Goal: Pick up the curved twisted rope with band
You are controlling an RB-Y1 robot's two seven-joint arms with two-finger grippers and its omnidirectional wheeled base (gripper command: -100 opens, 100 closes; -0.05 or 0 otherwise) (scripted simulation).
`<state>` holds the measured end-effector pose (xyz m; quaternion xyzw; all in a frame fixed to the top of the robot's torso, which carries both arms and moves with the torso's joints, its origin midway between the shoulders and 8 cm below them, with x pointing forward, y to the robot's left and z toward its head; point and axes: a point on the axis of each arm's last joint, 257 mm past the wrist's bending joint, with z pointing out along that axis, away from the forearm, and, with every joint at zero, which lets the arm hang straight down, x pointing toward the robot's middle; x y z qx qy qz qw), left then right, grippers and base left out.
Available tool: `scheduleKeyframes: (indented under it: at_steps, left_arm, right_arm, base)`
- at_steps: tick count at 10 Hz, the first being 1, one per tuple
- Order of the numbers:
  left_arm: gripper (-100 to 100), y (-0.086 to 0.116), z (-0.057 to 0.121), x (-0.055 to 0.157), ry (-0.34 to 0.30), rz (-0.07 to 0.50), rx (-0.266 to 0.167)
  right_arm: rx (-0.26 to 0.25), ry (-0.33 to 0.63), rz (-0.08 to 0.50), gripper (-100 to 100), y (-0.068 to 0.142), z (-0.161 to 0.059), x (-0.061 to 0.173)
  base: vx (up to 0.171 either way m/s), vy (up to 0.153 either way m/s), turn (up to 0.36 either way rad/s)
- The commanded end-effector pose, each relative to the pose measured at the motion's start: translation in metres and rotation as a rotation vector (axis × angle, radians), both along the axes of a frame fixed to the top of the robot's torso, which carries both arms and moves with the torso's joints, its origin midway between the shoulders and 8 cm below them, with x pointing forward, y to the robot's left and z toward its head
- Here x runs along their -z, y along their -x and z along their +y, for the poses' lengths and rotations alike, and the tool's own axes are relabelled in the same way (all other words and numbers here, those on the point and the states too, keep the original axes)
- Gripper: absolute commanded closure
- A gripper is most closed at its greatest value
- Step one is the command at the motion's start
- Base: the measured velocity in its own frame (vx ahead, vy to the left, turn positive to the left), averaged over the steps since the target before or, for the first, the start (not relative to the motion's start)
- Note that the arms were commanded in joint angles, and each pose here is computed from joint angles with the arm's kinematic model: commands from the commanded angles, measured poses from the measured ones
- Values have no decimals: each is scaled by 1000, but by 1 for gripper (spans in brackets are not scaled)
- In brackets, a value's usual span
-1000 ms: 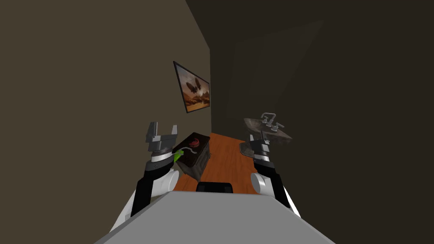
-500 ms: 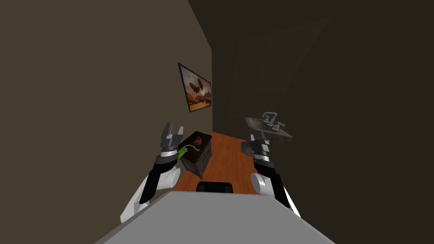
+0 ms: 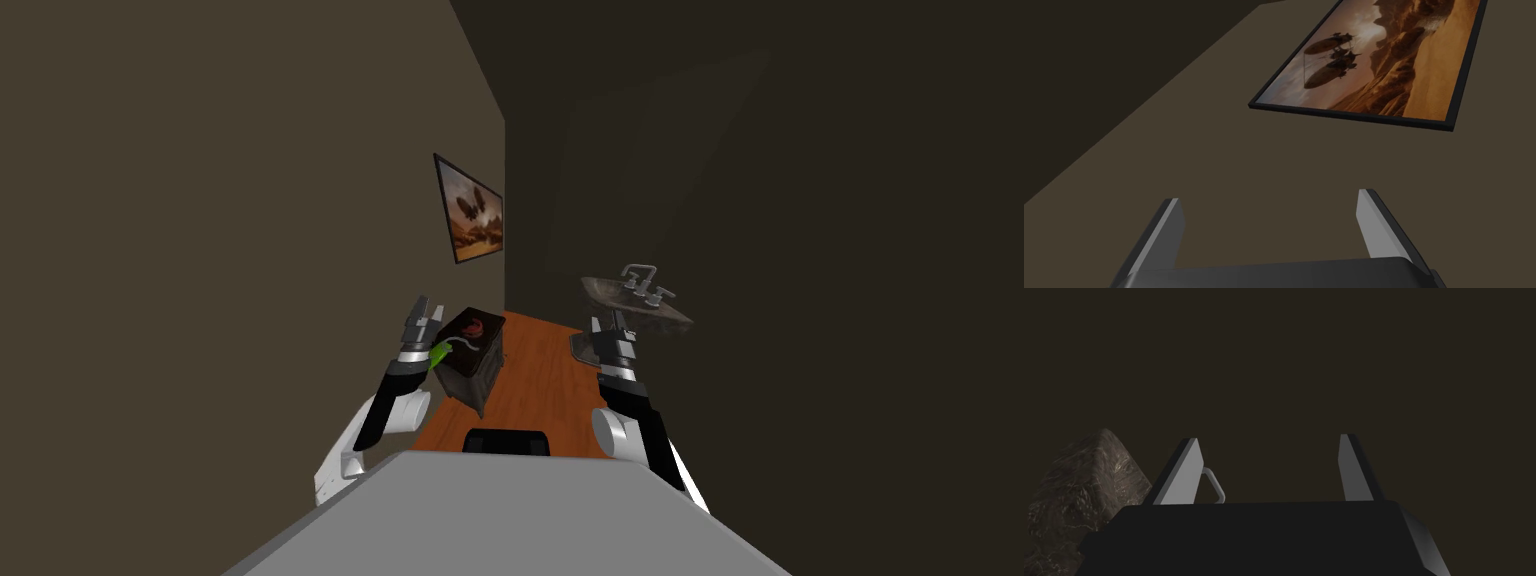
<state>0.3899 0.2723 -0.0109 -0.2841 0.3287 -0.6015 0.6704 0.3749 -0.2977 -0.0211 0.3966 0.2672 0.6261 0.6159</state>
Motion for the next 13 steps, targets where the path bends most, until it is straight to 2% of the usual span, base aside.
scheduleKeyframes:
  at_steps: [1, 4, 5, 7, 12, 13]
  left_arm:
    - [-100, -8, 2, 14, -8, 32, -4]
    - [-100, -27, 1, 41, -29, 99, -8]
    - [-100, -28, 2, 44, -28, 106, -9]
    - [-100, -46, 0, 70, -47, 169, -9]
    - [-100, -66, 0, 115, -61, 272, -12]
    - [-100, -74, -1, 131, -69, 308, -10]
  right_arm:
    - [0, 0, 0, 0, 0, 0, 0]
    - [0, 0, 0, 0, 0, 0, 0]
    - [0, 0, 0, 0, 0, 0, 0]
    - [0, 0, 0, 0, 0, 0, 0]
    - [0, 0, 0, 0, 0, 0, 0]
    - [0, 0, 0, 0, 0, 0, 0]
  base:
    - [-53, 45, -1]
    - [-32, 41, 11]
    - [-26, 44, 3]
    - [-38, 61, 9]
    - [-27, 47, 0]
    - [-21, 46, -1]
